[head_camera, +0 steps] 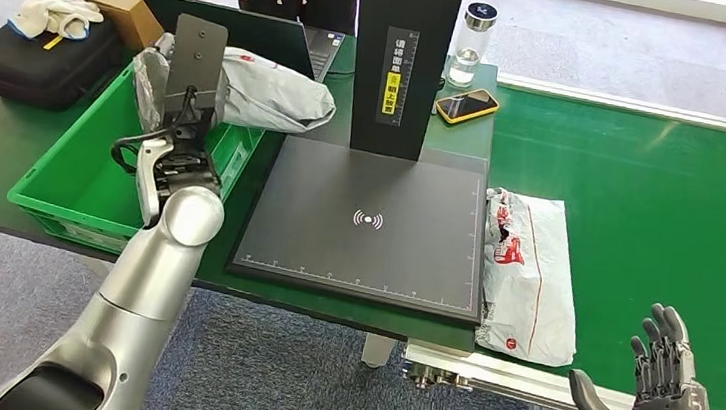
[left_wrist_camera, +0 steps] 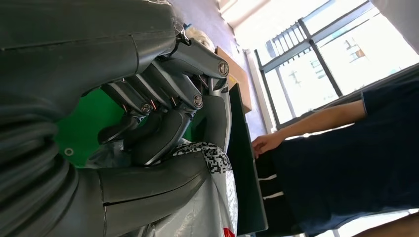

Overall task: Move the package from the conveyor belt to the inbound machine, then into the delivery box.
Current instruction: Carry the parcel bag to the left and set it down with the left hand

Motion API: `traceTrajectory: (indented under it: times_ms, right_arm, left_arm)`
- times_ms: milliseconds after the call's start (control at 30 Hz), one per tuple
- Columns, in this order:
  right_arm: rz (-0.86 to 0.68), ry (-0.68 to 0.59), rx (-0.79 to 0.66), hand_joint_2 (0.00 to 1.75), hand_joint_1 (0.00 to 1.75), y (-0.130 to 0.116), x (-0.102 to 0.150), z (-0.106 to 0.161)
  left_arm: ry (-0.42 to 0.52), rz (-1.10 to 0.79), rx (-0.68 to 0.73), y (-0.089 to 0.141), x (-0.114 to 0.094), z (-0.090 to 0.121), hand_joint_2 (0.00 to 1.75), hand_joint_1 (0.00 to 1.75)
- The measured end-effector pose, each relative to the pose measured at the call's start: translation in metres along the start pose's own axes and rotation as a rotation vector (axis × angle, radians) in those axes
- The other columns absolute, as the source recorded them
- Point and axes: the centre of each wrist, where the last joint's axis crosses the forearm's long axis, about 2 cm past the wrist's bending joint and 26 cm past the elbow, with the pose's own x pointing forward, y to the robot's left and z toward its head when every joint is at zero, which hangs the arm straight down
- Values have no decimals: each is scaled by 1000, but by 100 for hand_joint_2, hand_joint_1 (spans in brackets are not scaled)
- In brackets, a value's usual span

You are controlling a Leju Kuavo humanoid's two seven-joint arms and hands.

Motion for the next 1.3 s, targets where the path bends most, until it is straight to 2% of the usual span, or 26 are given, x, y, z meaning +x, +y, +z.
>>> traceTrajectory:
  times_ms: [600, 1300]
  right_arm:
    - [1, 18, 3, 175, 0, 1, -3, 4]
    - [6, 46, 26, 175, 0, -1, -4, 9]
  left_arm:
    - [78, 15, 137, 22, -22, -13, 175, 175]
    - [167, -18, 230, 35, -50, 2, 175, 175]
